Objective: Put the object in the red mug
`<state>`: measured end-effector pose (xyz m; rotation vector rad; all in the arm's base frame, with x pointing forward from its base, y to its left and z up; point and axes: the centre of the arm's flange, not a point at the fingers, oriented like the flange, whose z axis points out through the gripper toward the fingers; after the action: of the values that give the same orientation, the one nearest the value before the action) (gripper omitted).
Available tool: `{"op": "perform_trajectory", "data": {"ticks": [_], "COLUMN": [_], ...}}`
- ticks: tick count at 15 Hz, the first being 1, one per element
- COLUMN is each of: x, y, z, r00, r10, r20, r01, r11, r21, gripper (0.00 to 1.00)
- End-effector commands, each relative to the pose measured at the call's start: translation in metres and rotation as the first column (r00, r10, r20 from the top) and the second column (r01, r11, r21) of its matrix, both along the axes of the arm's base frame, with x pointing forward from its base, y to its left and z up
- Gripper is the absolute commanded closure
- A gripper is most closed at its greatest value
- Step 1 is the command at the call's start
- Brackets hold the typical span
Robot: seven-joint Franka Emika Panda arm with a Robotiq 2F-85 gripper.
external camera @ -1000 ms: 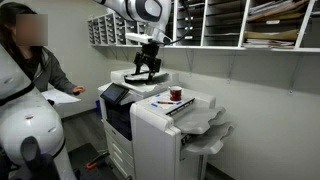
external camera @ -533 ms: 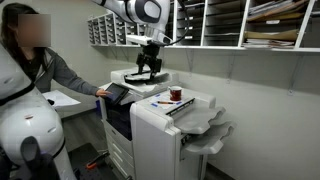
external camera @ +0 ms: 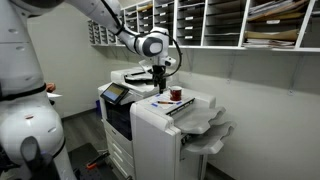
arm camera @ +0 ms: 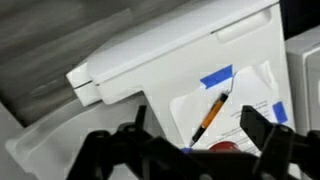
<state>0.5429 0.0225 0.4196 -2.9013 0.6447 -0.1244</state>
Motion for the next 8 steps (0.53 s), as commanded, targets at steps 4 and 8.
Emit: {"op": "perform_trajectory", "data": {"ticks": [4, 8], "x": [0.077, 0.096], "y": [0.015, 0.026], "z": [-0.047, -0.063], "r00": [0.931, 0.83], "r10": [-0.362, -0.557], "r20": [0.049, 0.035], "r01": [0.361, 0.557], "r11": [0.932, 0.831], "r21": [0.025, 0.012], "gripper": [0.0, 0.0]}}
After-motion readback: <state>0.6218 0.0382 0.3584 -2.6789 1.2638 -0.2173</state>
